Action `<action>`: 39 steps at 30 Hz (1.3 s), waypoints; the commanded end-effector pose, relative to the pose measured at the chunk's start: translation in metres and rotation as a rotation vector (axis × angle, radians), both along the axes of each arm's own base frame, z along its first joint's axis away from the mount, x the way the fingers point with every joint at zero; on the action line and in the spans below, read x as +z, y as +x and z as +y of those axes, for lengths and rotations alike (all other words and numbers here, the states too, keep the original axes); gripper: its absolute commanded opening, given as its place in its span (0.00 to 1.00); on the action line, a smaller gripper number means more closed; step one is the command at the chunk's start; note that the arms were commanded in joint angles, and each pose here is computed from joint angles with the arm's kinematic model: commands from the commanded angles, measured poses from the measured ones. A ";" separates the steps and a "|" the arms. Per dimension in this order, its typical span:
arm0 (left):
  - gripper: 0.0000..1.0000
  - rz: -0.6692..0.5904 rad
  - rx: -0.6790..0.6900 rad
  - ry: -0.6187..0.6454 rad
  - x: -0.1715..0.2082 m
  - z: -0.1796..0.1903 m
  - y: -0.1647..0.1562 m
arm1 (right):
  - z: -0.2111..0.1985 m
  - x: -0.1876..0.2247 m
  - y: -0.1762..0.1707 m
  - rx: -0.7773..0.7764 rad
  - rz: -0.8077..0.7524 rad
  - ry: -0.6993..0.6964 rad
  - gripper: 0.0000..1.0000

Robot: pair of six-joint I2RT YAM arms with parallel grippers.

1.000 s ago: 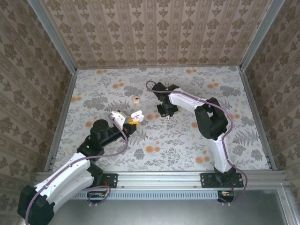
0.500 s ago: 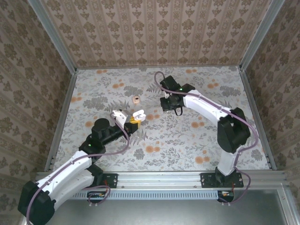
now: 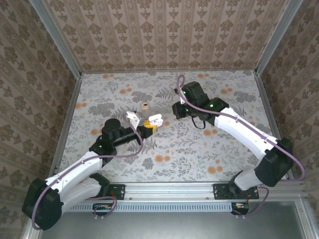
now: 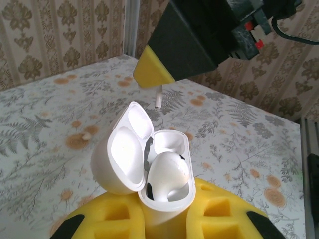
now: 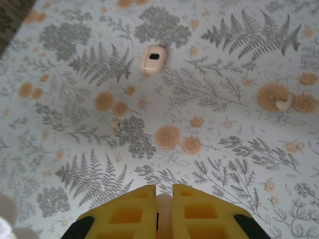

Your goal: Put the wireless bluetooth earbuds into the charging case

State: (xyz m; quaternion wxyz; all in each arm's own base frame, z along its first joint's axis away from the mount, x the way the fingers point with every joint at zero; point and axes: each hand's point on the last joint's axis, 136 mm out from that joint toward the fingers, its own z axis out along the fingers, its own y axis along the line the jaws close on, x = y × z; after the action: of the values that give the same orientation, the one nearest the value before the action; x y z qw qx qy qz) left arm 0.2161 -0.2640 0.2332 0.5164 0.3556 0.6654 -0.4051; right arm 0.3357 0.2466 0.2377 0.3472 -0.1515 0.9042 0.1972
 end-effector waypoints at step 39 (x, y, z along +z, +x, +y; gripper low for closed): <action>0.00 -0.093 -0.284 -0.078 0.042 -0.032 0.000 | 0.000 0.099 -0.073 0.280 -0.318 0.179 0.11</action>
State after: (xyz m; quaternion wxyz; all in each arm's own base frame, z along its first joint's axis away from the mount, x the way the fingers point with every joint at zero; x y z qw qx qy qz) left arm 0.2227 -0.2932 0.2548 0.4822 0.4306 0.6067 -0.4626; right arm 0.2686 0.2397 0.3166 0.4363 -0.2404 0.8194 0.2836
